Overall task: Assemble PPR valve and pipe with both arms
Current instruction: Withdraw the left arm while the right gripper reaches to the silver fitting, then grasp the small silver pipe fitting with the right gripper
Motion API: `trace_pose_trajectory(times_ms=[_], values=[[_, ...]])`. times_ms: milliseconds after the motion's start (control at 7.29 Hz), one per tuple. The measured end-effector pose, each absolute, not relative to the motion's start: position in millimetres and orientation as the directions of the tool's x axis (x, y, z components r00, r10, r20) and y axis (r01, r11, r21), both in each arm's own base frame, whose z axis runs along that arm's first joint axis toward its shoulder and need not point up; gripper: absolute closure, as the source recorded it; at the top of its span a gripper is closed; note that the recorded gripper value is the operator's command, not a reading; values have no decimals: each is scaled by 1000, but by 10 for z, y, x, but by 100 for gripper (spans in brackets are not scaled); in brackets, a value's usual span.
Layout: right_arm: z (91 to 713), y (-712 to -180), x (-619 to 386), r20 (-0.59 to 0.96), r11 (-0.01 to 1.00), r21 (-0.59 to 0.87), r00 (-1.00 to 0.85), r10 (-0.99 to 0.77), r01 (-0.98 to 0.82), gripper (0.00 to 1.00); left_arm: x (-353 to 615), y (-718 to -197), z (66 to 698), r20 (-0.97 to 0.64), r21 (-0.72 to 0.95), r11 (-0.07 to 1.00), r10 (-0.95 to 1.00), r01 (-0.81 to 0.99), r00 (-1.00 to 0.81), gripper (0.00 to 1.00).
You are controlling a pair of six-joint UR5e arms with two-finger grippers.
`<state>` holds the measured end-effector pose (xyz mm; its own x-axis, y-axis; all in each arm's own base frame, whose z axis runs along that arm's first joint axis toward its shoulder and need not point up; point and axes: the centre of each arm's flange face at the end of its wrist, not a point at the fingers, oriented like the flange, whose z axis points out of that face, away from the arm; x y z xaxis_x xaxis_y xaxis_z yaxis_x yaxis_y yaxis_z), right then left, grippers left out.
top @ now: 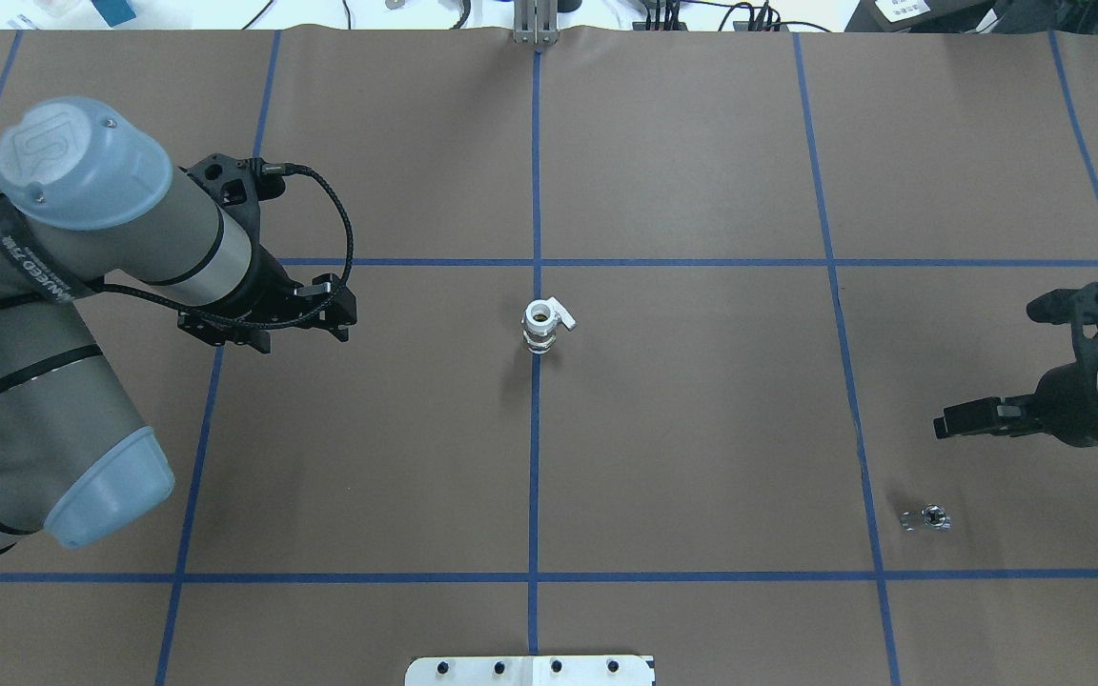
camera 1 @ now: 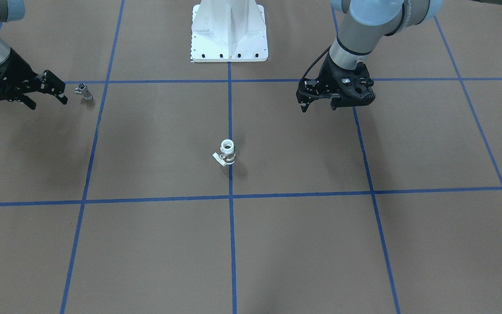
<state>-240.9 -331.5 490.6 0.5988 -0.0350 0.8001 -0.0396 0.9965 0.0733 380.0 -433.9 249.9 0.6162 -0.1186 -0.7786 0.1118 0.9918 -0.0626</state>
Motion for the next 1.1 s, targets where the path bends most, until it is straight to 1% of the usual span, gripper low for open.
trace_pose_trajectory(times_ms=[412, 824, 1098], values=[[4871, -2907, -2803, 778, 998, 49, 628, -13, -41, 5, 3660, -4419, 2751, -753, -82, 987, -153, 138, 640, 14], [4850, -2719, -2939, 769, 999, 39, 639, -15, -23, 9, 3624, -4421, 2787, -751, -86, 986, -158, 142, 642, 14], [4875, -2639, -3015, 756, 999, 44, 654, -29, -6, 15, 3624, -4420, 2810, -748, -88, 986, -161, 143, 644, 14]])
